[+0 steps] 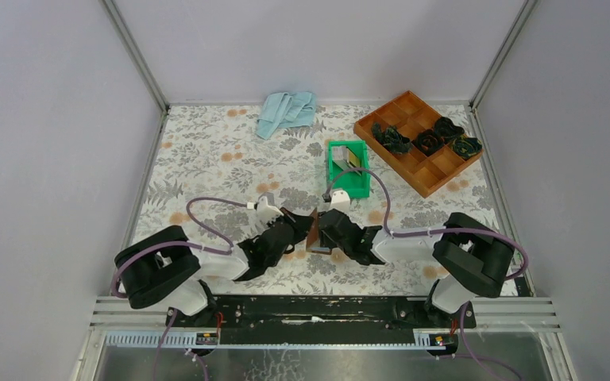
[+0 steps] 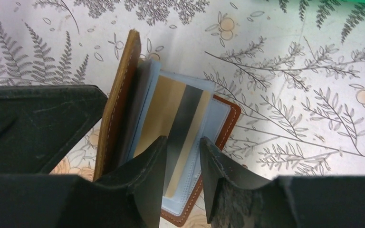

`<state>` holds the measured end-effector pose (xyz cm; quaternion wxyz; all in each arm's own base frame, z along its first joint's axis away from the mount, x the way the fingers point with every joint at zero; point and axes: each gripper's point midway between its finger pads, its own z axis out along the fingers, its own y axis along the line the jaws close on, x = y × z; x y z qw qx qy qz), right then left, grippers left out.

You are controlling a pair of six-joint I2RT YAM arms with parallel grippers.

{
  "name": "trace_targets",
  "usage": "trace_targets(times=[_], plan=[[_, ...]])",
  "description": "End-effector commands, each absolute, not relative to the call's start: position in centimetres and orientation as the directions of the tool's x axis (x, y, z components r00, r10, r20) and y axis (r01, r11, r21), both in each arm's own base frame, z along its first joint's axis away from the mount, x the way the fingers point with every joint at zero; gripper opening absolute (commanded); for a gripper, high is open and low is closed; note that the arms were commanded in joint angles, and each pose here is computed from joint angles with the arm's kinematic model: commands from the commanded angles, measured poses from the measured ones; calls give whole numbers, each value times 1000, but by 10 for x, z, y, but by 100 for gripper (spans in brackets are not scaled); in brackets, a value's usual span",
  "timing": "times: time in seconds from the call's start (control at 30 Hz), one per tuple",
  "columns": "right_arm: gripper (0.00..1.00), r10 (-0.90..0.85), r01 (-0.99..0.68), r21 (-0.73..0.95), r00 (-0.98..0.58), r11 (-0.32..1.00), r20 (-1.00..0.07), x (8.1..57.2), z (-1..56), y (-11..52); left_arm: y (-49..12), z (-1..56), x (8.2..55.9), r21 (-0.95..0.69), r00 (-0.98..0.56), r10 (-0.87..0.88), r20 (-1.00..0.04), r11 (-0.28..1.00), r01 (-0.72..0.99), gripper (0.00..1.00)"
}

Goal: Put the credit cards into the card holder
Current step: Close the card holder at the center of the board.

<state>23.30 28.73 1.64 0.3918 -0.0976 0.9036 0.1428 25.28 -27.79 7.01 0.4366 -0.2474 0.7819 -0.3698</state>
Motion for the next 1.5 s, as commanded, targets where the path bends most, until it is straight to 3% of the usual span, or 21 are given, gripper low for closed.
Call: trace_targets(times=[0.0,0.27,1.47], plan=[[41,-216,-300,31,-752,954,-623,199,-14,240,-295,85,254,-810,-498,-704,-507,586,-4,0],[45,-206,-295,30,-733,955,-648,202,2,237,-310,77,248,-795,-536,-667,-517,607,11,0],[46,-134,-250,68,-706,966,-695,198,33,217,-351,74,219,-755,-596,-562,-574,645,118,0]])
